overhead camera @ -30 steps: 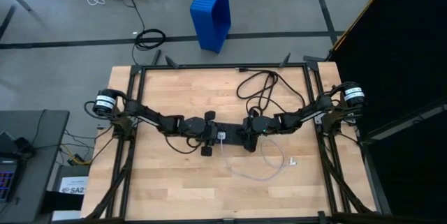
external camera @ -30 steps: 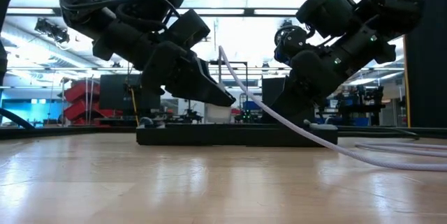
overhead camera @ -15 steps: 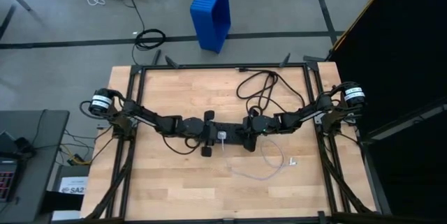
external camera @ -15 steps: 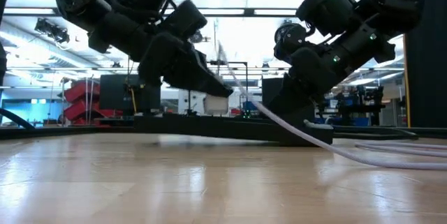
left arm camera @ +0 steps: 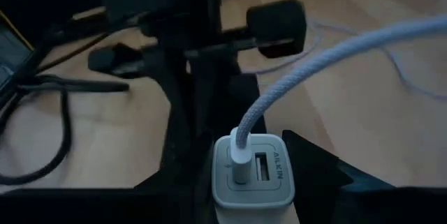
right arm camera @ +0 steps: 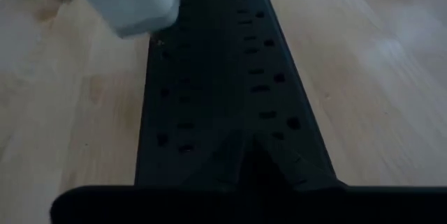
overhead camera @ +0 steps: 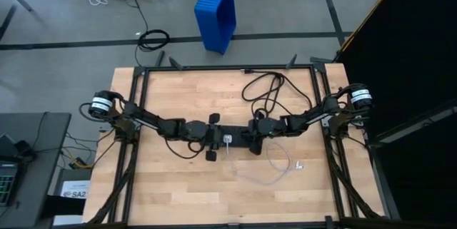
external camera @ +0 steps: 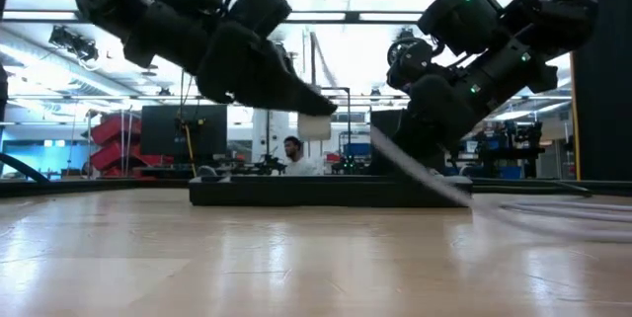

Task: Insert USB
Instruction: Remove the USB cable from the white charger adapter

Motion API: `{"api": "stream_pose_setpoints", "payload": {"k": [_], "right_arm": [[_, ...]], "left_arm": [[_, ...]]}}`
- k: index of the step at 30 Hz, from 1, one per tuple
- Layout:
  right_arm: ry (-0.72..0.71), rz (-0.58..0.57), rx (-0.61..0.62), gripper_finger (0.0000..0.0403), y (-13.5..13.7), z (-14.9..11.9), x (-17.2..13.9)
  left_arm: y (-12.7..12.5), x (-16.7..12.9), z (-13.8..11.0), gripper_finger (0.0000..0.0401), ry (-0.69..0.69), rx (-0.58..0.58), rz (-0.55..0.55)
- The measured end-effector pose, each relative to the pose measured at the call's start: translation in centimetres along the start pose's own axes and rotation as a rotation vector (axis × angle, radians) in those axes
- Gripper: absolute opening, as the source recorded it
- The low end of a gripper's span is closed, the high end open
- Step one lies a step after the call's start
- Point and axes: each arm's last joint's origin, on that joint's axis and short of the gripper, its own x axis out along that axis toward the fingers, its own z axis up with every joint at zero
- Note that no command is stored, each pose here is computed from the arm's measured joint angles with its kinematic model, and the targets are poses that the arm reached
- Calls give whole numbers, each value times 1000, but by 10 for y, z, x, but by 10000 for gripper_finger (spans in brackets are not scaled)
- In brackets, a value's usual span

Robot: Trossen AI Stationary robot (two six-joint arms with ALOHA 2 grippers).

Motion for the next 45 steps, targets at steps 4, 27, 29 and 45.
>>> {"api": "stream_pose_setpoints", "payload": {"k": [4, 27, 29, 45], "right_arm": [[-47, 45, -35, 13, 6, 10, -12], [-401, 38, -125, 163, 38, 39, -22], [-416, 41, -116, 174, 39, 44, -22], [-401, 63, -174, 150, 53, 52, -22]], "left_arm": [[0, 0, -1, 123, 14, 2, -1], [-8, -1, 4, 123, -35, 17, -19], [-8, -1, 5, 123, -37, 17, -19], [-8, -1, 4, 123, -39, 17, -18]]}}
